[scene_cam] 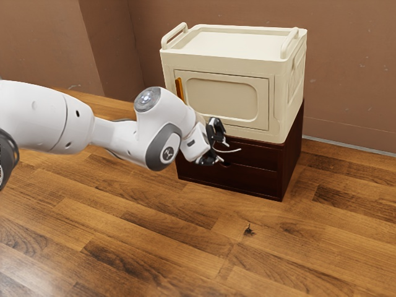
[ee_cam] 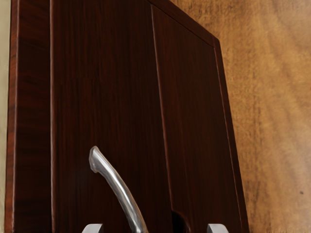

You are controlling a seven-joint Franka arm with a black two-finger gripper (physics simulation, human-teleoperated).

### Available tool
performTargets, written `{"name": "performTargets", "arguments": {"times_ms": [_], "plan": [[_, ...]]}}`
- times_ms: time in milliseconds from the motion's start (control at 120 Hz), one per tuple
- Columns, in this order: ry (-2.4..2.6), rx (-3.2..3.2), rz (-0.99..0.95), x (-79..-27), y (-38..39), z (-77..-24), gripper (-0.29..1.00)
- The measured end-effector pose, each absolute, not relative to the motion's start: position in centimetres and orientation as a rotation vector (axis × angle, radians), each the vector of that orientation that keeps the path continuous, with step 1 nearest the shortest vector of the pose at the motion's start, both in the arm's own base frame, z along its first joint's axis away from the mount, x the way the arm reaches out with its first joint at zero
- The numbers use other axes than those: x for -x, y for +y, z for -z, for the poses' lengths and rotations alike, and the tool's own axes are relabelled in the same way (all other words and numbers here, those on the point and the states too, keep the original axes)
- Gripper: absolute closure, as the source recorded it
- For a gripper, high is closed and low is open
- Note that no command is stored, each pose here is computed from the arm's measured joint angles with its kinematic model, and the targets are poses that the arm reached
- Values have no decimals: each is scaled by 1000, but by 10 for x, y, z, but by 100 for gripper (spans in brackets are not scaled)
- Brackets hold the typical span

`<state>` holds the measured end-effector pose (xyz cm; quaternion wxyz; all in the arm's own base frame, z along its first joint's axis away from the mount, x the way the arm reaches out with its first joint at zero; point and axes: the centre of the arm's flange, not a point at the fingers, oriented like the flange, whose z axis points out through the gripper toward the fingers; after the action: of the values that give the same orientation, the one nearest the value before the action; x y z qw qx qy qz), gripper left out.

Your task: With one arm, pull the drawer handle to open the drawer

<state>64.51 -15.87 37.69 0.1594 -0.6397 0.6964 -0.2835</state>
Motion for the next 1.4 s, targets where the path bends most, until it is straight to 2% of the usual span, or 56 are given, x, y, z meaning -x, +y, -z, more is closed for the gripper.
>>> {"name": "performTargets", "arguments": {"times_ms": [175,700,1400], "plan": [[1987,1838,808,-649,-157,-372,47],[1962,1887,822,-648,-154,-371,68],[1969,1910,805,-616,-149,-378,73]]}}
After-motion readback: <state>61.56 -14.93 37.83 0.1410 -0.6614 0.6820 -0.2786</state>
